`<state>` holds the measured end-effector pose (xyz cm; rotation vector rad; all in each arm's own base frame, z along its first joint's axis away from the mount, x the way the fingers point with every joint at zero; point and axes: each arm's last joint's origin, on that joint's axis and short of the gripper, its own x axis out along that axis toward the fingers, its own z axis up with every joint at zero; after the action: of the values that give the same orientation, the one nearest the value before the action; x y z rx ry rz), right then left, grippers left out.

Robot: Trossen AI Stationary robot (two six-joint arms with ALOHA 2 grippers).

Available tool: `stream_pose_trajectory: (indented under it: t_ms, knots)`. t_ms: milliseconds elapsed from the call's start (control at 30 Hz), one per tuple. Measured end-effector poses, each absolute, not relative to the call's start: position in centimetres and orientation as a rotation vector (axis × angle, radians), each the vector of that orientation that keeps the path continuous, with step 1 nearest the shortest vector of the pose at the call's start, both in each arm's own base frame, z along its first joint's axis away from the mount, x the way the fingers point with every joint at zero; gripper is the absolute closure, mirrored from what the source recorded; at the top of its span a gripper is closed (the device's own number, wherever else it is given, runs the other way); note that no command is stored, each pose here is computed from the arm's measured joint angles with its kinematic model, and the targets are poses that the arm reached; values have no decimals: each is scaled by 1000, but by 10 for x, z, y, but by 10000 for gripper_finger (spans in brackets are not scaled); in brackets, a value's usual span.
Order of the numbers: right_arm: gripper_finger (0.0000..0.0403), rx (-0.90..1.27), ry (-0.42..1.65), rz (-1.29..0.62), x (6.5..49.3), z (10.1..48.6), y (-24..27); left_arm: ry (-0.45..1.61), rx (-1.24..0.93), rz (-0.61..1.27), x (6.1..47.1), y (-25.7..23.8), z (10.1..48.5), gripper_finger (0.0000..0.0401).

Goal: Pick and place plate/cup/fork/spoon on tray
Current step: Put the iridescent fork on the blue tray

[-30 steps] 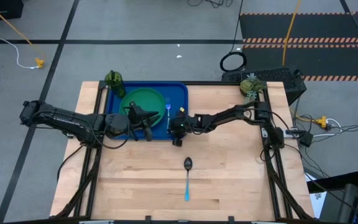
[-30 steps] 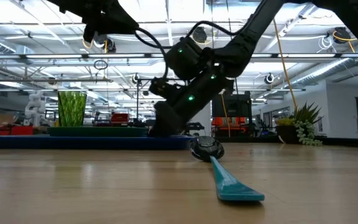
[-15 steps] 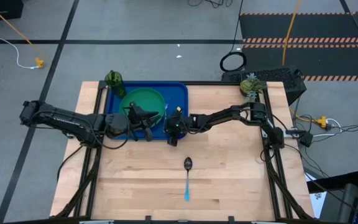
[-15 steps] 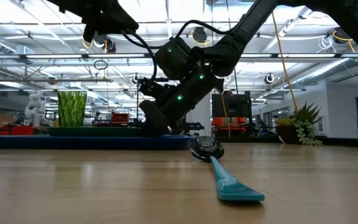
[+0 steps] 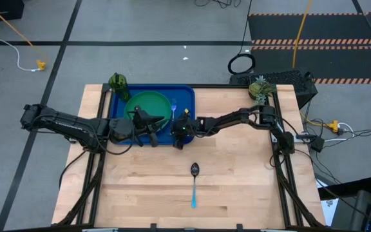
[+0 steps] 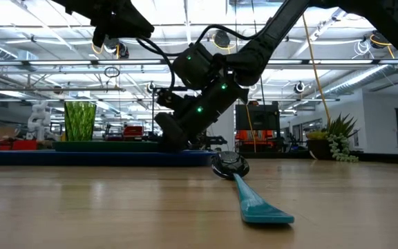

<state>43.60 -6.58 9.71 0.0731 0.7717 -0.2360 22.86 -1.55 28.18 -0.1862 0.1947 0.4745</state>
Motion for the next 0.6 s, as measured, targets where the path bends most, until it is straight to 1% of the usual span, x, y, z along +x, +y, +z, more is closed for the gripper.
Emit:
stream_pose_trajectory:
  t_ms: [467,600]
  knots:
    - [386,56,769,-238,435,97,-71,206,-183,476,228,-15,281,313]
    - [386,33,765,-228,434,104,-71,206,-185,476,228,-16,281,313]
